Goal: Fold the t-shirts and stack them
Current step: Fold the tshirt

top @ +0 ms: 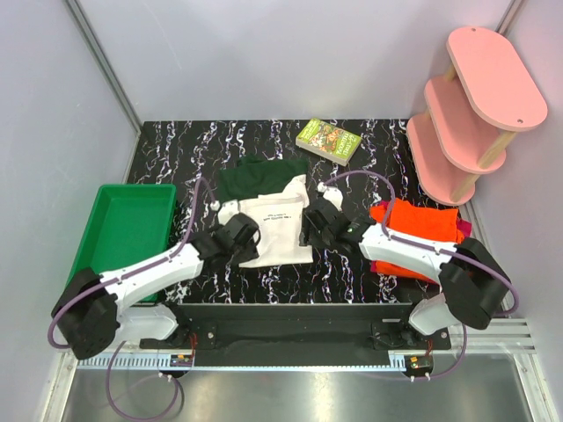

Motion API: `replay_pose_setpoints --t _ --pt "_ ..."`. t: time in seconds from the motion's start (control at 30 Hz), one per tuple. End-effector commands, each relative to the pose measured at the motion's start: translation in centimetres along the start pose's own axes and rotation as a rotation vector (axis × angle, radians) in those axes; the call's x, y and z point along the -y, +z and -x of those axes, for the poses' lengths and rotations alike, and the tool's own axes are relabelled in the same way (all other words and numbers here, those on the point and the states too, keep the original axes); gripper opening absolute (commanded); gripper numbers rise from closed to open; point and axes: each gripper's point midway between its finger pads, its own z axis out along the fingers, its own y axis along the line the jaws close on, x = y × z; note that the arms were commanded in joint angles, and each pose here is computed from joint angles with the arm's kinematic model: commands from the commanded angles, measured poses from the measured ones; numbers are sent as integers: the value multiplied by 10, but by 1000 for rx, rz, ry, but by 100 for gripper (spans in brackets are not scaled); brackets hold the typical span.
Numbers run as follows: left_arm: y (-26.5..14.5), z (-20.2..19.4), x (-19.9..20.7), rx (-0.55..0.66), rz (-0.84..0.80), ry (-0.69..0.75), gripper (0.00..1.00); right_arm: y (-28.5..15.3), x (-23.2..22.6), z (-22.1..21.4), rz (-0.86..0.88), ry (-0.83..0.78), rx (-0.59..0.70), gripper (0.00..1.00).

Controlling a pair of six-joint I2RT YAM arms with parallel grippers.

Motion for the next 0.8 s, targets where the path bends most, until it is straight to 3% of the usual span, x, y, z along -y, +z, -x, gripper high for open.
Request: replay_pose_setpoints --t 0.0,0.23,0.53,0.77 --pt "4 -8 -12 33 -12 -81 43 -5 11 -24 11 40 -33 63" --pt "8 -25 -32 19 17 -106 43 -5 19 -50 -4 50 -58 60" --pt "2 -25 -37 25 17 -114 43 5 12 -53 -17 38 -57 62" --pt "-3 -23 -43 39 33 -115 43 22 19 -78 -70 13 -161 58"
